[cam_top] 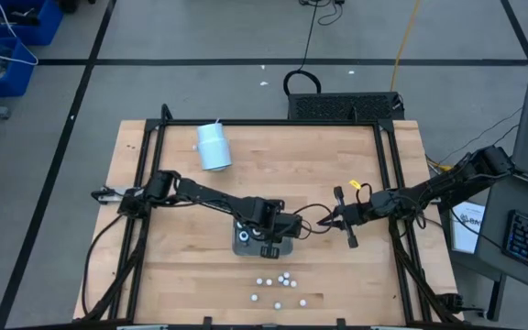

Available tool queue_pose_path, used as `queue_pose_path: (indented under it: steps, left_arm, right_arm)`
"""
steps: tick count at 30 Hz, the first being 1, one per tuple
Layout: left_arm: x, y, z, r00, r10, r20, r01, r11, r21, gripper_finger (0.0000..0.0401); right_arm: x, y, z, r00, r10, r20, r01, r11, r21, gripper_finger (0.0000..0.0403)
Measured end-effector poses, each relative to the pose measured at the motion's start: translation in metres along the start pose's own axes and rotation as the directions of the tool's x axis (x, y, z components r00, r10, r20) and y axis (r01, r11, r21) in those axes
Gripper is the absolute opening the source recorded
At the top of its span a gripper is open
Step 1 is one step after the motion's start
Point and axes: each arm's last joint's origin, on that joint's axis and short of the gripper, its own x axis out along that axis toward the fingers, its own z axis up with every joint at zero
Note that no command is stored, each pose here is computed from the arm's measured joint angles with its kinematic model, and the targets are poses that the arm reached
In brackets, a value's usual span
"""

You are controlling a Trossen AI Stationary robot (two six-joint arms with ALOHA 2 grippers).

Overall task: Pick & Place food coloring
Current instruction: Put the small green food coloring bottle into the gray bin

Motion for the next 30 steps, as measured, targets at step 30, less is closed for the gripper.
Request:
queue_pose_path:
  steps: [30]
  left_arm:
    - [-0.008,-0.004,0.012,0.997,-0.005,0.082,0.001,0.999,0.045,0.0063]
  right_arm:
    - [-0.001,0.013,0.005,0.989,0.138,0.054,-0.132,0.986,-0.107,0.0152]
